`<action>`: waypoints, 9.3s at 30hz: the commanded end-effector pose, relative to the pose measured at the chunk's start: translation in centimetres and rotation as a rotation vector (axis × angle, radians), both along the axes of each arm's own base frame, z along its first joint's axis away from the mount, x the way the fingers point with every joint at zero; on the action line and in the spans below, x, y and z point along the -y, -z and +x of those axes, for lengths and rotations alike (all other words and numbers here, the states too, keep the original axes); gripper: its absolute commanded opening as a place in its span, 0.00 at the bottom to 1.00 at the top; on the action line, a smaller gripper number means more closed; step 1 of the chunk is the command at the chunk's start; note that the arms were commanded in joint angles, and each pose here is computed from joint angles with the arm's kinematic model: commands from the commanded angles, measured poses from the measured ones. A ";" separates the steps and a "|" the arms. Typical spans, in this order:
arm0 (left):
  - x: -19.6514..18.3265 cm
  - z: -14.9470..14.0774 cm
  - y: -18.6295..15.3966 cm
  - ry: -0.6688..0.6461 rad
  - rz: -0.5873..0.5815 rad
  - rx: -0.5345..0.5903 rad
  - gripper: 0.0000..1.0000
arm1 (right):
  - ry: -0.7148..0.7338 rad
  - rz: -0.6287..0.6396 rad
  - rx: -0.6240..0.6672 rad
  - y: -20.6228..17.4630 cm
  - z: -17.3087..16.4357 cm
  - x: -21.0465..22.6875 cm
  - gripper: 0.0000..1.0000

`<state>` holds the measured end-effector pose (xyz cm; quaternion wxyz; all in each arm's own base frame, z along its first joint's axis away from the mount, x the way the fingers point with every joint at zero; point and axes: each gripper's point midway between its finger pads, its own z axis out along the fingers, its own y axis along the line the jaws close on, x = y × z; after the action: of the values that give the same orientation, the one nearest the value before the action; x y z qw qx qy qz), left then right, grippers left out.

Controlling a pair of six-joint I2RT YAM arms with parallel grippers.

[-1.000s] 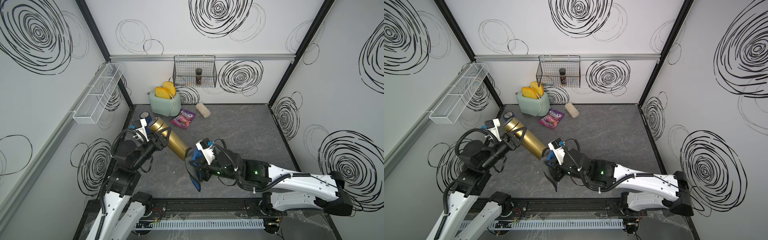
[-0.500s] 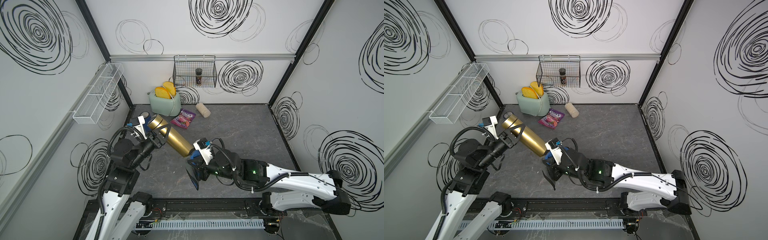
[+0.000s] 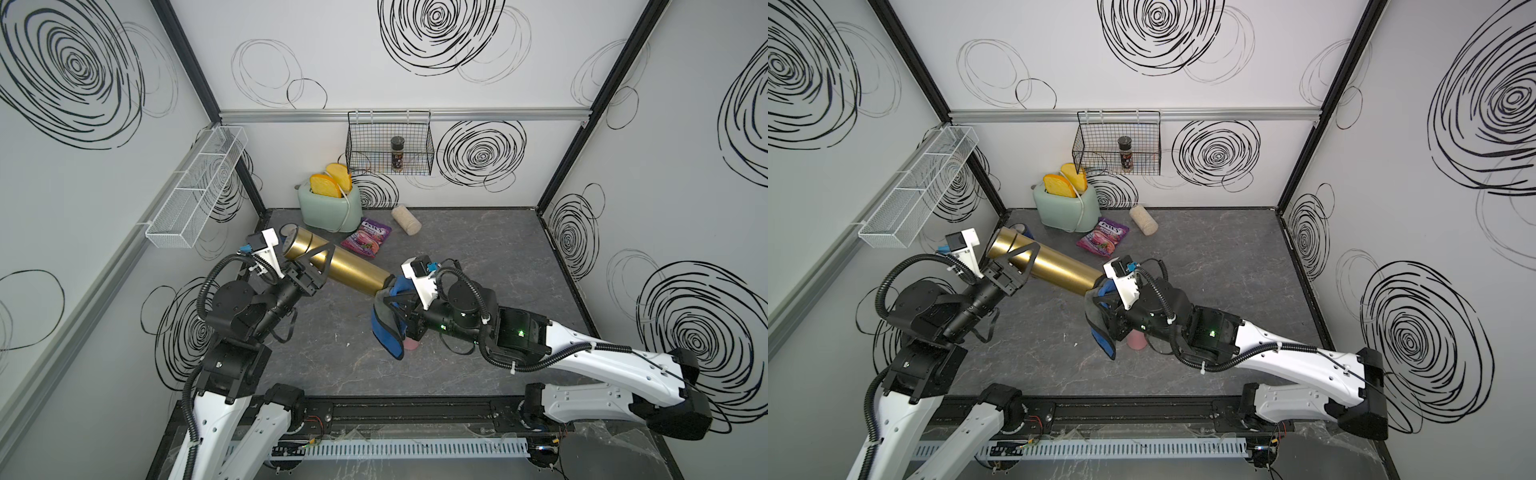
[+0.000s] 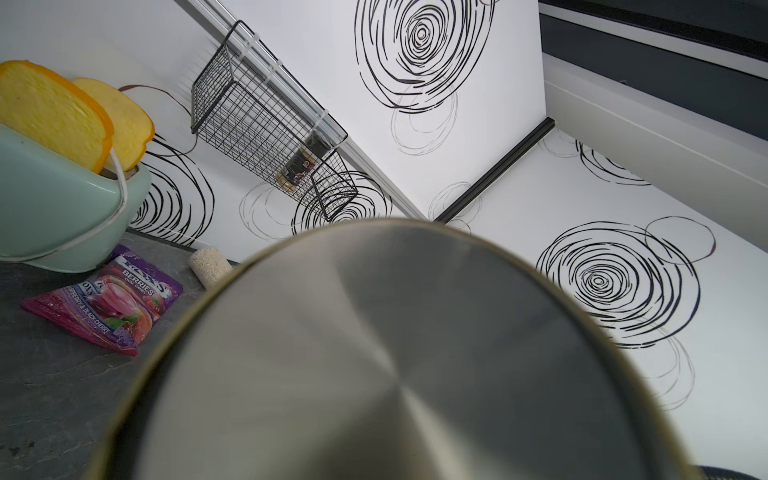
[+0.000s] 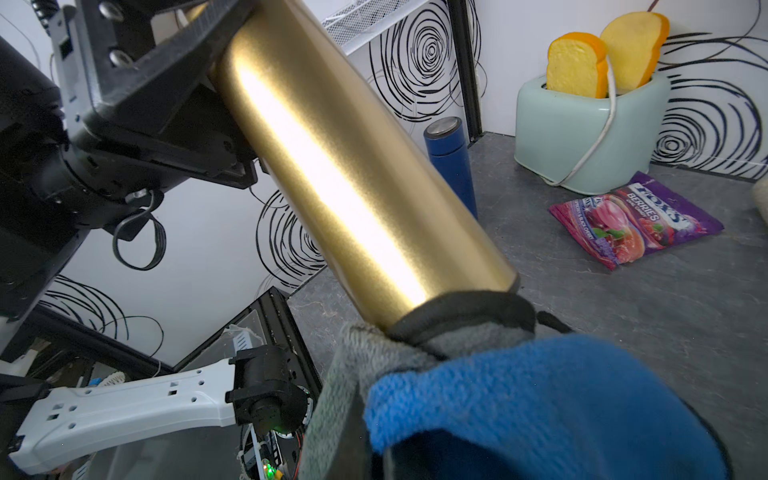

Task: Wipe the surface of the thermos
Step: Wipe the dirt from the surface of the thermos, then place the cleaning item at the center of the board, then pick up the thermos from the center of the board.

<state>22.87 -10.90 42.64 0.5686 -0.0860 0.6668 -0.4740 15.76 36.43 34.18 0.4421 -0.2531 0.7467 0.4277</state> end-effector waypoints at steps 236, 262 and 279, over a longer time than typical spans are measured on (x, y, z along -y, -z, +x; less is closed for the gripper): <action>-6.4 15.2 22.2 -0.541 0.777 -0.354 0.97 | 0.471 0.093 -0.326 7.9 9.2 23.1 0.00; -3.7 6.4 14.8 -0.348 0.782 -0.344 0.97 | 0.468 0.088 -0.394 7.3 6.3 23.4 0.00; 7.1 -5.9 15.8 0.193 0.671 -0.397 0.97 | 0.440 -0.181 -0.584 17.4 1.8 21.7 0.00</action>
<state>17.59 -17.80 27.53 0.3878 0.1025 0.8803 -0.2532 18.11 15.12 19.08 0.2897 -0.0041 0.8929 0.3445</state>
